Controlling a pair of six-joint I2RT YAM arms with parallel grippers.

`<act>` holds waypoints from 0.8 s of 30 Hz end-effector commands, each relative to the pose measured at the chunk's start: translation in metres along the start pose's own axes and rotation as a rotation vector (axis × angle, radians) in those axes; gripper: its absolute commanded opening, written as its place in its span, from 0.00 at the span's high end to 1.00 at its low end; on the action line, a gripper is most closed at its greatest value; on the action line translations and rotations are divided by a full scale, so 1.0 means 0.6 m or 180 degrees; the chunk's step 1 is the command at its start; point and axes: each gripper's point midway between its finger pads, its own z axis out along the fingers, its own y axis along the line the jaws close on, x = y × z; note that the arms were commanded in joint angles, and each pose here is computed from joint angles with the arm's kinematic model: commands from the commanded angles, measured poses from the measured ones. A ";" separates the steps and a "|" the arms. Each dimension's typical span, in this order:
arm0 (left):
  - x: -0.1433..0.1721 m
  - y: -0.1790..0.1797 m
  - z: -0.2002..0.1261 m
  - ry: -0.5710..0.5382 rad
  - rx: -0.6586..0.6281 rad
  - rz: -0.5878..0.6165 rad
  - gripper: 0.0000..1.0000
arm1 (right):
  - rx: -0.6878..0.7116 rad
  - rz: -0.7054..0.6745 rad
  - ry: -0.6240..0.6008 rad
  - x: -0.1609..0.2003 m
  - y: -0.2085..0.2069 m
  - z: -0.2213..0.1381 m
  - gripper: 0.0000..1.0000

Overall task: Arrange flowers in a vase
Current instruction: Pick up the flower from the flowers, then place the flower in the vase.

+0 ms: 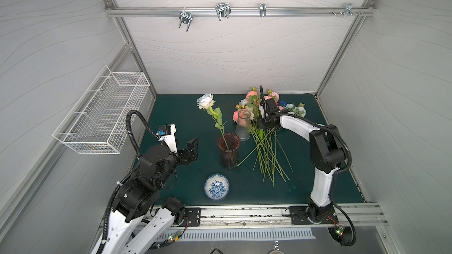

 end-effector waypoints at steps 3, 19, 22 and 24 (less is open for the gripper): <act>-0.010 -0.005 -0.005 -0.0072 0.0045 -0.0012 0.10 | 0.0018 0.0002 -0.0693 -0.057 -0.006 -0.106 1.00; -0.017 0.000 -0.011 -0.0139 0.0010 -0.0067 0.10 | -0.1218 0.0042 -0.2868 -0.167 0.063 -0.577 1.00; -0.021 -0.001 -0.014 -0.0159 0.0019 -0.0084 0.10 | -0.1766 -0.0143 -0.3085 -0.169 0.123 -0.673 1.00; -0.022 -0.002 -0.014 -0.0156 0.0017 -0.0083 0.10 | -0.2143 -0.0377 -0.3176 -0.167 0.177 -0.732 1.00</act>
